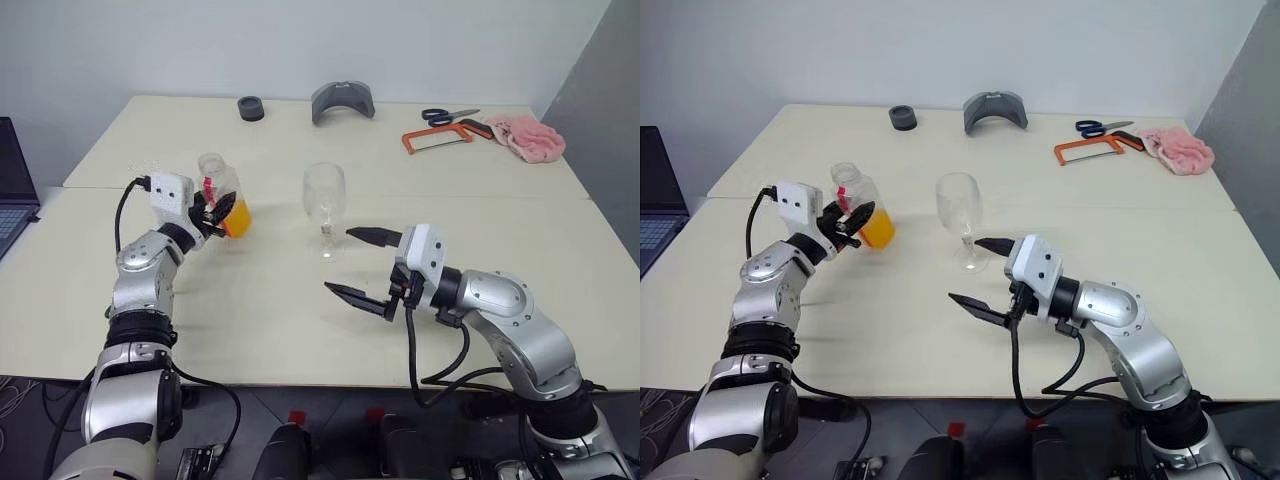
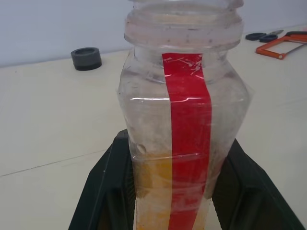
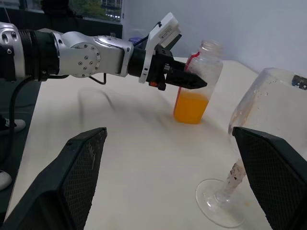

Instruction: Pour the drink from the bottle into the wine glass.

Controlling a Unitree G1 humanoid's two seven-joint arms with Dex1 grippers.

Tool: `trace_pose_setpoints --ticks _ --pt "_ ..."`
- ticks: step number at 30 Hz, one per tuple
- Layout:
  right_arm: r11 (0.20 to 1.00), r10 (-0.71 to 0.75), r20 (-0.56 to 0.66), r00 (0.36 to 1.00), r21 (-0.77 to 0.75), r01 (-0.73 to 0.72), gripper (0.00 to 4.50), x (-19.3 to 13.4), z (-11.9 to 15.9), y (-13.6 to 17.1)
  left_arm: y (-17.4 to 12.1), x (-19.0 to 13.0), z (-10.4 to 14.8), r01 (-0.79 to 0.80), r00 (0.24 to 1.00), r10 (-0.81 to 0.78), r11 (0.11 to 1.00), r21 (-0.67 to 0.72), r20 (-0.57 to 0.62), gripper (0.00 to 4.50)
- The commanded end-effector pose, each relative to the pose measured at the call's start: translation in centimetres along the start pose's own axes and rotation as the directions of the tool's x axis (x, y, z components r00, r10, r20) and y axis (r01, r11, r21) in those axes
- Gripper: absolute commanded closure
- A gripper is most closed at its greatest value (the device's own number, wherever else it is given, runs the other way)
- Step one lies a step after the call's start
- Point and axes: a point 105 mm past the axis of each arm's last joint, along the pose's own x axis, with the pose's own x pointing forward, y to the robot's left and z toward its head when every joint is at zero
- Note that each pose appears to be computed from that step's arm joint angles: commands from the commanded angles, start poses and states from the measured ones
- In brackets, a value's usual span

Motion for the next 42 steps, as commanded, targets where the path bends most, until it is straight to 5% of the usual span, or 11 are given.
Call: trace_pose_setpoints --ticks 1,11,22,42 --pt "0.998 -0.055 0.073 0.996 -0.029 0.057 0.00 -0.3 2.0 -0.8 -1.4 0.8 5.1 0.045 0.989 -0.071 0.979 0.198 0.129 2.82" --pt "0.981 -0.196 0.113 0.974 0.030 0.193 0.00 -0.7 2.2 -2.9 -5.6 2.7 11.0 0.099 0.948 -0.240 0.849 0.518 0.211 2.83" --pt "0.971 -0.240 0.117 0.964 0.047 0.236 0.00 -1.1 2.2 -3.7 -7.2 3.2 12.9 0.015 0.909 -0.364 0.517 0.856 0.204 2.83" --pt "0.982 -0.185 0.074 0.980 0.057 0.181 0.00 -1.5 1.6 -3.9 -6.2 3.2 14.0 -0.149 0.899 -0.377 0.211 0.966 0.221 2.83"
